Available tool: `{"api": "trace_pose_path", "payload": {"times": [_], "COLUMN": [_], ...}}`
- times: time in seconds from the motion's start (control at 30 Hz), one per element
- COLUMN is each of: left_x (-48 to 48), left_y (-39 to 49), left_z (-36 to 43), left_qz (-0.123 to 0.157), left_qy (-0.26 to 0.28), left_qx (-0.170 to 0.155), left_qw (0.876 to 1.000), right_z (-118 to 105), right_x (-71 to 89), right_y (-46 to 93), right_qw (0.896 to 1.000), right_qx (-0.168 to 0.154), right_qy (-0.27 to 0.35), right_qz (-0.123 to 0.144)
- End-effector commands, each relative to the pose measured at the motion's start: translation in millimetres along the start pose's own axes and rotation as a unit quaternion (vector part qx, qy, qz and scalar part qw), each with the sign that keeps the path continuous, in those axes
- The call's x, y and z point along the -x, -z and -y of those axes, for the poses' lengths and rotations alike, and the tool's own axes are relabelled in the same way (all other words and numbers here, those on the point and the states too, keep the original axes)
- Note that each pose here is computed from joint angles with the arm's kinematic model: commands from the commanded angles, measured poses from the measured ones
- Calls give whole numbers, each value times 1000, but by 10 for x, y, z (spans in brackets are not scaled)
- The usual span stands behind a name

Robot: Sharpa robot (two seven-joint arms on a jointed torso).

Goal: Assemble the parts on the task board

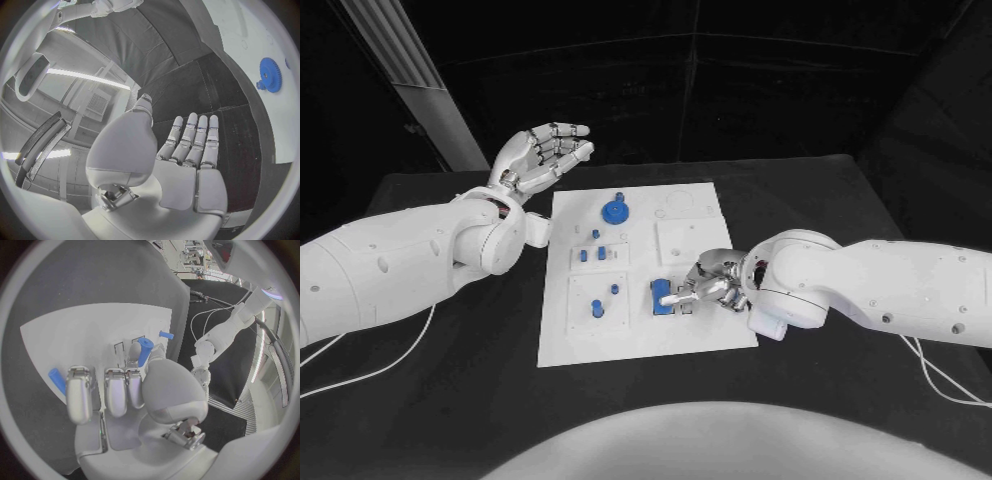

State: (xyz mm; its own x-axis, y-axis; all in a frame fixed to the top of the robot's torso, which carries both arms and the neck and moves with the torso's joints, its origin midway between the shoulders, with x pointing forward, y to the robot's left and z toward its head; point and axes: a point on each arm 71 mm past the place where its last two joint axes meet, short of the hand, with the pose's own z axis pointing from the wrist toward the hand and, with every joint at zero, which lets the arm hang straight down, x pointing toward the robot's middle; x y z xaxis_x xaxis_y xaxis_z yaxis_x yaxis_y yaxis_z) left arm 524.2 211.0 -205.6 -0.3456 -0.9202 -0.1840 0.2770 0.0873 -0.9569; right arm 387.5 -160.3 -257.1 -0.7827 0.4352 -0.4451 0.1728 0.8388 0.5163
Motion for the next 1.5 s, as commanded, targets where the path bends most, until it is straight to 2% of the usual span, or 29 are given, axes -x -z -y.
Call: {"api": "trace_pose_path", "payload": {"times": [0.03, 1.27, 1.33, 1.5], "left_x": [-5, -13, -14, -7], "left_y": [7, 3, 3, 6], "left_z": [136, 135, 135, 134], "left_qz": [-3, -4, -5, -5], "left_qy": [5, 5, 6, 6], "left_qx": [-90, -90, -90, -90], "left_qw": [996, 996, 996, 996], "right_z": [-19, -44, -45, -18], "right_x": [-22, -1, 2, 43], "right_y": [-21, -88, -79, 9], "right_qw": [1000, 1000, 1000, 999], "right_qx": [-4, -8, -5, 17], "right_qy": [12, 15, 12, -11], "right_qz": [-15, -7, -3, 27]}}
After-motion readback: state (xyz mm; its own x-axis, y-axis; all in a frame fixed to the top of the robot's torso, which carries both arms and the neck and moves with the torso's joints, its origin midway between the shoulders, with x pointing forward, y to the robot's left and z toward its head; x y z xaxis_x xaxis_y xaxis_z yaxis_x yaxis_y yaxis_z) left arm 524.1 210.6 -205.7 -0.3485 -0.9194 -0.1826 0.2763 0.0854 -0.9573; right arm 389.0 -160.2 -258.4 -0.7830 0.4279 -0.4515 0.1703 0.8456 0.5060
